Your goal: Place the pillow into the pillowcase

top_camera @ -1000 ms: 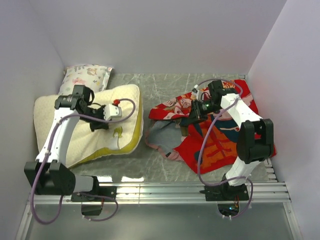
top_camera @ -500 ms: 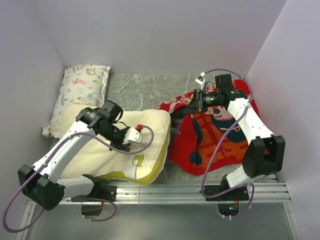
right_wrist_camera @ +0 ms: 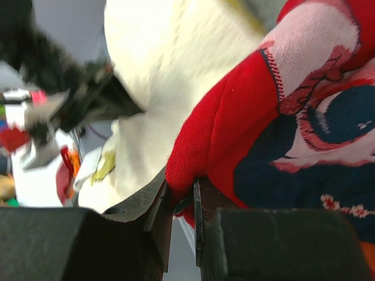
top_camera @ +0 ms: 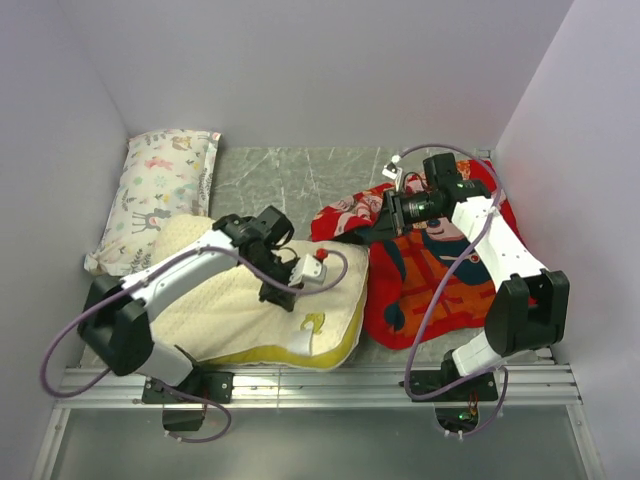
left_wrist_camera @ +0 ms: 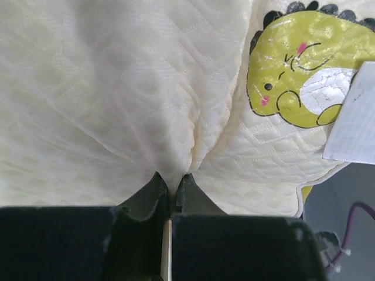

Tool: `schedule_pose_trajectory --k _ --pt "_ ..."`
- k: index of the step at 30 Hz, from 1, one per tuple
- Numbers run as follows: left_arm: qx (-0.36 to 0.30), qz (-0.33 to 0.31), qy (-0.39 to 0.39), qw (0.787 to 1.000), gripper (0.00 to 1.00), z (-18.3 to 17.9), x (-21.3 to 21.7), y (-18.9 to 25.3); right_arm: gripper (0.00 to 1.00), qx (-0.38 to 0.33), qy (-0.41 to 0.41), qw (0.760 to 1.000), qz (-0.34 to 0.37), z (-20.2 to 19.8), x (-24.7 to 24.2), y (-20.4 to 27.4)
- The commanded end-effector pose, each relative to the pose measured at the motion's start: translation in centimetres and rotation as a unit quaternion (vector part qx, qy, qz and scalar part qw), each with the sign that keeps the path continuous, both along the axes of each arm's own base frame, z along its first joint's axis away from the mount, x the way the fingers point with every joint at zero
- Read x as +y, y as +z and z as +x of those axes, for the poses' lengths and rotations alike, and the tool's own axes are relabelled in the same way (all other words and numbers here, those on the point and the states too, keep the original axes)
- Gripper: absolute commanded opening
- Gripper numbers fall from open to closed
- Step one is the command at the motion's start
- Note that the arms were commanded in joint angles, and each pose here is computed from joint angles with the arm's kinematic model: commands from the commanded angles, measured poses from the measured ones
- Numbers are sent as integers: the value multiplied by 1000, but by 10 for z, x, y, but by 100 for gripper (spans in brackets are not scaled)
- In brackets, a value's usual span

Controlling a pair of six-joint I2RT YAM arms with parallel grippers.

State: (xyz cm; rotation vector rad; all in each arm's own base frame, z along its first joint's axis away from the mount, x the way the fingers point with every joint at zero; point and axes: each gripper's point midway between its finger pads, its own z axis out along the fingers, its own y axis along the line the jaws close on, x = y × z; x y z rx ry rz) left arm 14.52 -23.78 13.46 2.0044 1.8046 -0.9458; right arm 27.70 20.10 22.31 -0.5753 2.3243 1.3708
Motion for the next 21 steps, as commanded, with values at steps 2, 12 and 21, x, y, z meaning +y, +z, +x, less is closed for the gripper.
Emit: schedule_pose_trajectory --k 2,12,21 --pt "-43 -98 9 994 0 47 -41 45 0 -27 73 996 -31 -44 -3 -4" --pt "-76 -97 208 970 0 177 -28 47 0 -14 82 995 -57 -53 -10 -20" --pt "-107 -9 351 930 0 195 -71 -52 0 -21 64 996 -64 13 10 -14"
